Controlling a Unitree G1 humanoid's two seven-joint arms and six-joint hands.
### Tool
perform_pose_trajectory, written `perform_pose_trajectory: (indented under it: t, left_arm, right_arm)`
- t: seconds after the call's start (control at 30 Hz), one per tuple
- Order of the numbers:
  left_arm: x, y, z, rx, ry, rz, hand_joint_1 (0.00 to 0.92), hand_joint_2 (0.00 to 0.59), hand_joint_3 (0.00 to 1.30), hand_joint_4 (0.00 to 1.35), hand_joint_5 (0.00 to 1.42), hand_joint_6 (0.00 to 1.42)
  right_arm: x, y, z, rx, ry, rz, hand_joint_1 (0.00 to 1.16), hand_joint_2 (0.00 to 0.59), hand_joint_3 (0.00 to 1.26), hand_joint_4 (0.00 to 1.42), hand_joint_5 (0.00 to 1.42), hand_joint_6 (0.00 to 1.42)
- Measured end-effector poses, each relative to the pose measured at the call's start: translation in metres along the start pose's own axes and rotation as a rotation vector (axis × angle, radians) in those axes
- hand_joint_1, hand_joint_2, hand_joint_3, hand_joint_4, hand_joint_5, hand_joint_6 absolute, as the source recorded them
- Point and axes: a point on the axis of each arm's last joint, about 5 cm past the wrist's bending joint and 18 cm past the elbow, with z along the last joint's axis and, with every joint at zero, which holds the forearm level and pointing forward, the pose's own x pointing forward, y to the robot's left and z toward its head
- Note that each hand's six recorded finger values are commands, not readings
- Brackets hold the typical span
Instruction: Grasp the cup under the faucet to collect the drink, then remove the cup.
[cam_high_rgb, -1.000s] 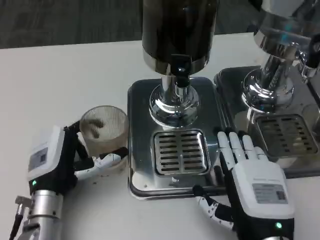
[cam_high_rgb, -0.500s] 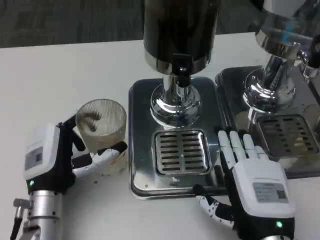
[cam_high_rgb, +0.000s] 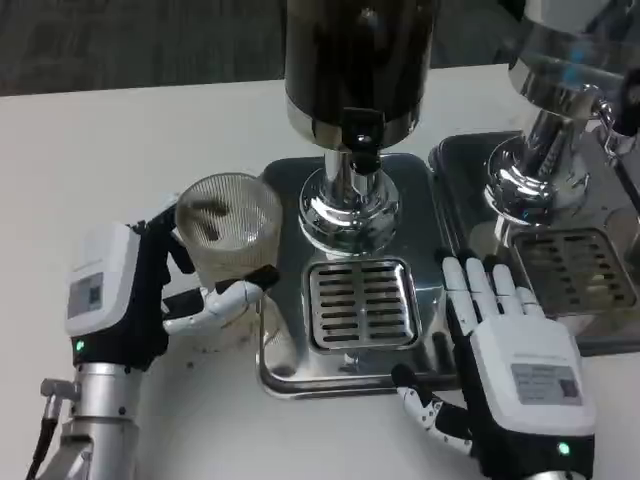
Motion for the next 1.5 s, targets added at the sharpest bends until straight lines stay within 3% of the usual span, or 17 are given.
perform_pose_trajectory:
  t: [0.13,0.33,0.6,1.07,1.27,1.37,1.5]
  left_arm:
    - [-0.001,-0.002,0.0017,-0.003,-0.012,-0.016,0.41,0.086,0.56,0.72,0.9,1.12]
    - [-0.005,-0.015,0.0086,-0.01,-0.044,-0.098,0.41,0.086,0.56,0.72,0.91,1.12]
    - [0.011,-0.028,0.0208,0.009,-0.106,-0.18,0.429,0.09,0.57,0.73,0.93,1.13]
    - [0.031,-0.052,0.048,-0.005,-0.112,-0.29,0.467,0.087,0.59,0.74,0.94,1.13]
    - [0.037,-0.058,0.0566,0.012,-0.143,-0.316,0.472,0.087,0.59,0.74,0.94,1.13]
    - [0.036,-0.059,0.0576,0.012,-0.145,-0.323,0.476,0.09,0.52,0.67,0.92,1.09]
    - [0.036,-0.059,0.0566,0.022,-0.144,-0.326,0.43,0.091,0.34,0.53,0.86,1.0]
  right_arm:
    - [0.0,0.0001,0.0002,0.001,0.002,-0.003,0.53,0.318,0.0,0.0,0.0,0.1]
    - [-0.001,0.0003,0.0006,0.005,0.006,-0.012,0.53,0.318,0.0,0.0,0.0,0.1]
    - [-0.002,0.0007,0.0007,0.008,0.025,-0.041,0.53,0.321,0.0,0.0,0.0,0.1]
    - [-0.002,0.0005,0.0,0.005,0.05,-0.058,0.53,0.321,0.0,0.0,0.0,0.1]
    - [-0.003,-0.001,-0.0007,0.006,0.058,-0.063,0.53,0.321,0.0,0.0,0.0,0.1]
    - [-0.004,-0.0026,0.0002,0.012,0.062,-0.07,0.53,0.321,0.0,0.0,0.0,0.1]
    - [-0.005,-0.0022,-0.0002,0.011,0.066,-0.066,0.53,0.321,0.0,0.0,0.0,0.1]
